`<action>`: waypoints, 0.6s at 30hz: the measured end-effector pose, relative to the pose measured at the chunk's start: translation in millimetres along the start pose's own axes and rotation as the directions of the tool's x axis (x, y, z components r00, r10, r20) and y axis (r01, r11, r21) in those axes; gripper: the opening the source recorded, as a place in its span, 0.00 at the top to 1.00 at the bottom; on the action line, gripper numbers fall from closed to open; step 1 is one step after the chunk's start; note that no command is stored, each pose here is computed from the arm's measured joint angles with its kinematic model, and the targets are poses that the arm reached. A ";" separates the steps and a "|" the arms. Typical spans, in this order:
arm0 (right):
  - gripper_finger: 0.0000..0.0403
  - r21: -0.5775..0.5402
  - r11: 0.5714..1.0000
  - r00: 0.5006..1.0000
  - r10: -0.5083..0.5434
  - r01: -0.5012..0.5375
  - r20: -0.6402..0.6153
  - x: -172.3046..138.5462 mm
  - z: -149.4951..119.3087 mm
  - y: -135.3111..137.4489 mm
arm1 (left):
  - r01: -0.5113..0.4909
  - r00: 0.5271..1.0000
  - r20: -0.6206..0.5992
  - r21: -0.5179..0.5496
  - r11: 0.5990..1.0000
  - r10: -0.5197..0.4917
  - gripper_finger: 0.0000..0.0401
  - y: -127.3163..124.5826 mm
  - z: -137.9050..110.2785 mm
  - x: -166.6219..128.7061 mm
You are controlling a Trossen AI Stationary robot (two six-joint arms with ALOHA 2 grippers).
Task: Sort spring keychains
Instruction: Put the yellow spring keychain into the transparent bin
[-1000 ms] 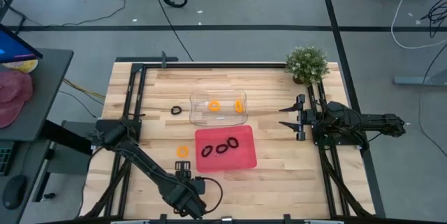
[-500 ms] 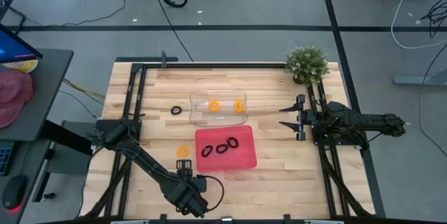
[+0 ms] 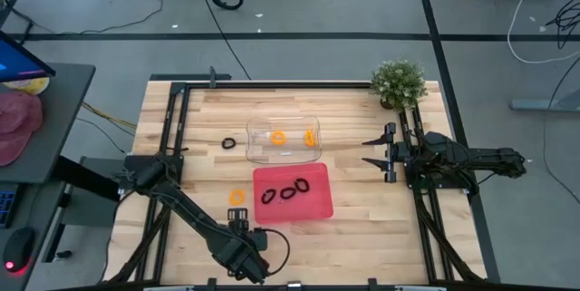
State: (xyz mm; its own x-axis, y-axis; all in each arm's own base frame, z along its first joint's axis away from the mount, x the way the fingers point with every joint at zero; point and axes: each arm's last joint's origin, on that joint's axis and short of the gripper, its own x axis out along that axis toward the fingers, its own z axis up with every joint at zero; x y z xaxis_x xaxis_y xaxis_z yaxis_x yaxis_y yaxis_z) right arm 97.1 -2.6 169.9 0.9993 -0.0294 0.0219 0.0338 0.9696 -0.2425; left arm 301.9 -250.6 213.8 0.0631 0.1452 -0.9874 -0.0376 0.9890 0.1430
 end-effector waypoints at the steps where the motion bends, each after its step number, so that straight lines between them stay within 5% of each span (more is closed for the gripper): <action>1: 0.45 0.000 1.000 1.000 0.000 0.000 0.000 0.0 0.0 0.0 | 0.004 1.000 -0.004 0.001 1.000 -0.004 0.48 -0.2 -0.2 0.0; 18: 0.45 0.000 1.000 1.000 0.000 0.000 0.000 0.0 0.0 0.0 | 0.205 0.970 -0.131 -0.031 0.978 -0.207 0.48 -6.4 -0.2 -0.6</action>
State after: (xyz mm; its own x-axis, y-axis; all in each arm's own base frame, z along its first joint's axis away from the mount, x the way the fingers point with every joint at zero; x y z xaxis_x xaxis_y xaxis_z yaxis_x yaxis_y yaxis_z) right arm 97.1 -2.6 169.9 0.9993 -0.0293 0.0219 0.0338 0.9696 -0.2425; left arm 301.9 -257.1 213.4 -0.0620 -0.0675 -0.9958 -0.0548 0.9964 -0.0642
